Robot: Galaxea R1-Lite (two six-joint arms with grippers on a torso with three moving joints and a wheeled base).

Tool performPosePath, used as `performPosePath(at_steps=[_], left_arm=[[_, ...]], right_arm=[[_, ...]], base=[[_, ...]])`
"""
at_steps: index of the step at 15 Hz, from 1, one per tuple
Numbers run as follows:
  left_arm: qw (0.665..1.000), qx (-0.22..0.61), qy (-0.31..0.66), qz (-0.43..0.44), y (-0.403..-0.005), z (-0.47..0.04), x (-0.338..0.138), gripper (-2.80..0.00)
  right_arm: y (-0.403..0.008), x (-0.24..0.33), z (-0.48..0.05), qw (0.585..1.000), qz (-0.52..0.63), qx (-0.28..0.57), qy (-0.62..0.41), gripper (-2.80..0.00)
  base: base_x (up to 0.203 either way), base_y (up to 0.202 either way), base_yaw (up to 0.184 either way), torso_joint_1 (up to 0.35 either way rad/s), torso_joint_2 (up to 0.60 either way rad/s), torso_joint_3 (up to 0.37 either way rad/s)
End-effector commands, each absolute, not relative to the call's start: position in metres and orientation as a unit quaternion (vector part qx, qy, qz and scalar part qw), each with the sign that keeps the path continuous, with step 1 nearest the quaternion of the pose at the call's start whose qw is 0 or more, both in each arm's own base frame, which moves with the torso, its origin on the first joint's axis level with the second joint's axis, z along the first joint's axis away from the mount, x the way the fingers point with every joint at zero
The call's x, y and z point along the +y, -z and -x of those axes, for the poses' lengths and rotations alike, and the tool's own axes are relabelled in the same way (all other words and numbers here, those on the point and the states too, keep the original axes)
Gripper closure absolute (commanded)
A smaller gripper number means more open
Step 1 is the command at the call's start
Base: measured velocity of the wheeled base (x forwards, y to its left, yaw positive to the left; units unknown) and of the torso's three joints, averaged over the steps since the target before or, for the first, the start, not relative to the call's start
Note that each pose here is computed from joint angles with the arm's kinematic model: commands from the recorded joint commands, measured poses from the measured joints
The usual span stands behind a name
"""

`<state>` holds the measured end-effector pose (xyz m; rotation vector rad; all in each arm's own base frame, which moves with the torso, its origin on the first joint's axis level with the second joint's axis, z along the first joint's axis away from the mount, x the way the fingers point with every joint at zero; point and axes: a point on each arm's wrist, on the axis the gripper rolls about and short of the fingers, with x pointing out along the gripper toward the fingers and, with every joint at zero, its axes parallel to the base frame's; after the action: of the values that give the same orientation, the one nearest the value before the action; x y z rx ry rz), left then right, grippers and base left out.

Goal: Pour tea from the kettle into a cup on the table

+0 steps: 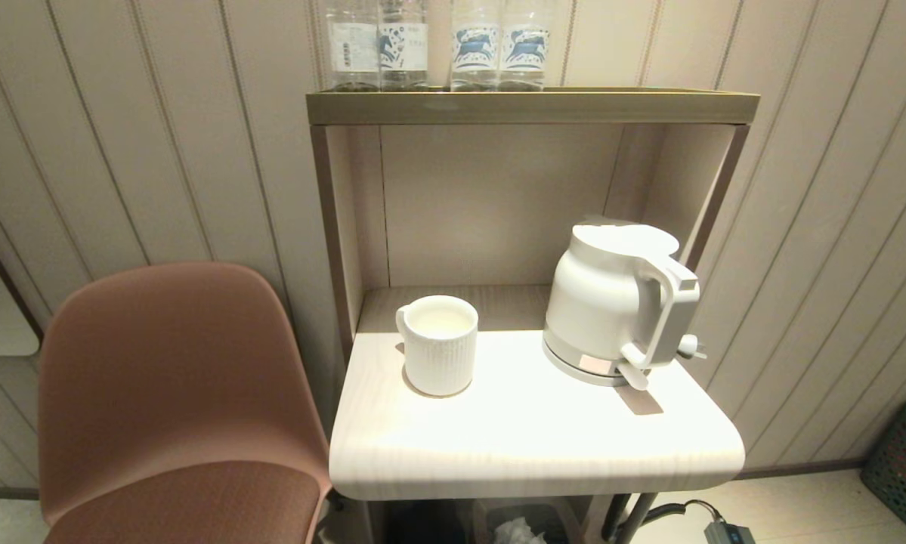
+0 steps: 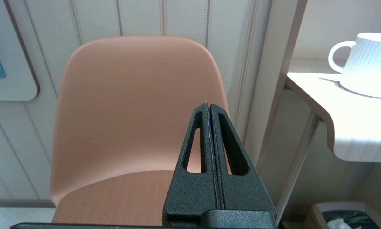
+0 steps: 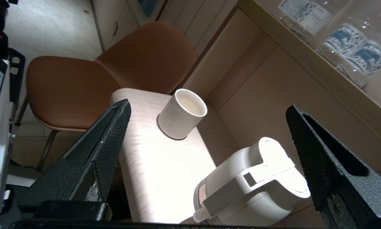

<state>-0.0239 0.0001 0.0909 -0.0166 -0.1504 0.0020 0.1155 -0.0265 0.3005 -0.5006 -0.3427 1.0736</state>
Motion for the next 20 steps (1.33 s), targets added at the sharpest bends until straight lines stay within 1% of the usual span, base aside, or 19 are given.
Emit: performPosePath(at_steps=[1,4,5,8,10,12,16,20], left_arm=[[0.997,-0.076,-0.001,0.009,-0.091,0.024,0.0,0.0],[0.997,-0.076,-0.001,0.009,-0.091,0.024,0.0,0.0],[0.997,-0.076,-0.001,0.009,-0.091,0.024,0.0,0.0],[0.997,-0.076,-0.001,0.009,-0.091,0.024,0.0,0.0],[0.997,-0.076,-0.001,0.009,-0.091,0.024,0.0,0.0],[0.997,-0.076,-0.001,0.009,-0.091,0.024,0.0,0.0],[0.997,-0.076,-0.001,0.009,-0.091,0.024,0.0,0.0],[0.997,-0.076,-0.001,0.009,-0.091,0.024,0.0,0.0]], right_arm=[[-0.306,-0.027,-0.11,0.807,0.253,-0.16,-0.509,-2.8],[-0.312,-0.03,-0.101,0.82,0.264,-0.156,-0.483,-2.8],[-0.316,-0.03,-0.099,0.82,0.269,-0.157,-0.48,0.0],[-0.32,-0.027,-0.095,0.821,0.265,-0.156,-0.482,0.0],[-0.314,-0.028,-0.093,0.837,0.229,-0.132,-0.48,0.0],[-0.312,-0.024,-0.086,0.842,0.208,-0.12,-0.483,0.0],[-0.296,-0.017,-0.073,0.858,0.124,-0.071,-0.493,0.0],[-0.281,-0.012,-0.065,0.866,0.064,-0.037,-0.494,0.0]], base=[[0.0,0.0,0.0,0.0,0.0,0.0],[0.0,0.0,0.0,0.0,0.0,0.0],[0.0,0.0,0.0,0.0,0.0,0.0],[0.0,0.0,0.0,0.0,0.0,0.0],[0.0,0.0,0.0,0.0,0.0,0.0],[0.0,0.0,0.0,0.0,0.0,0.0],[0.0,0.0,0.0,0.0,0.0,0.0],[0.0,0.0,0.0,0.0,0.0,0.0]])
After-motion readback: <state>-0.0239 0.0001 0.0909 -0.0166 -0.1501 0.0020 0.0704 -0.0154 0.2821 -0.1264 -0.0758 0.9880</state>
